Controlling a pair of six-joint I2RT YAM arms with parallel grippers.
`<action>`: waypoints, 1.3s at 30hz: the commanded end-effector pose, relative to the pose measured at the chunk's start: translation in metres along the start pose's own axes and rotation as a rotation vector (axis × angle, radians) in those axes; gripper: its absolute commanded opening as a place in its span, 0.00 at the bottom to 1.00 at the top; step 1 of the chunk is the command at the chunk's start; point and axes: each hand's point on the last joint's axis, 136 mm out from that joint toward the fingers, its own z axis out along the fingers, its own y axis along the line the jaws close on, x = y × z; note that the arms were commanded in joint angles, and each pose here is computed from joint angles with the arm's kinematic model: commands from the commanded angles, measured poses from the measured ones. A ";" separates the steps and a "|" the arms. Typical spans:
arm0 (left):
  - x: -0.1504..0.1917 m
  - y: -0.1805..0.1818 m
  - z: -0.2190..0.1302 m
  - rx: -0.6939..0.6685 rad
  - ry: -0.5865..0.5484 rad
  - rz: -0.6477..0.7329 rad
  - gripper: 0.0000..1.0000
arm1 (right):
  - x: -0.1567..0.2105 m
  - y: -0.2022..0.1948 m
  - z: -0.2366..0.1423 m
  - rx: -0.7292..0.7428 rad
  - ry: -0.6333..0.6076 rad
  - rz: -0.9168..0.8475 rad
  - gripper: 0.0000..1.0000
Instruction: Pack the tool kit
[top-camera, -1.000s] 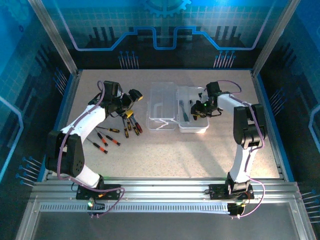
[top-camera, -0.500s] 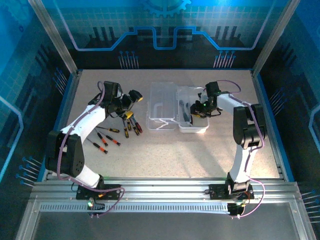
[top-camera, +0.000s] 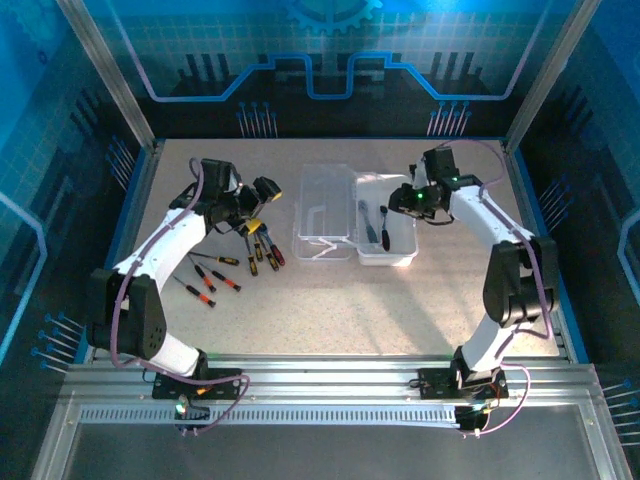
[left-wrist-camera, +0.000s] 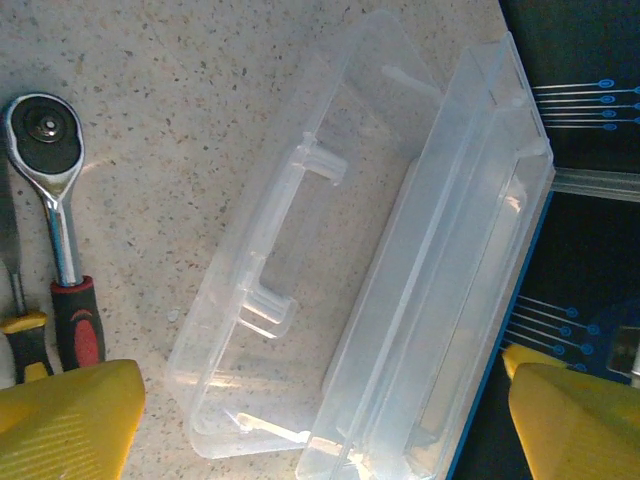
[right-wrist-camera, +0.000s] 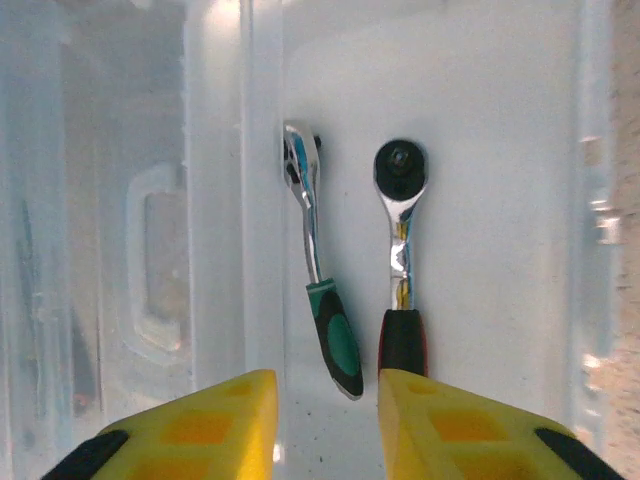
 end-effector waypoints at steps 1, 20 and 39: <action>-0.005 0.000 -0.011 -0.055 -0.008 0.073 0.92 | -0.002 -0.005 -0.024 0.058 -0.044 0.003 0.30; 0.012 0.091 0.064 -0.518 0.142 0.228 0.43 | 0.057 0.014 -0.060 -0.134 -0.157 0.047 0.26; 0.007 0.119 0.076 -0.747 0.138 0.264 0.31 | 0.075 -0.005 -0.060 -0.142 -0.162 0.083 0.28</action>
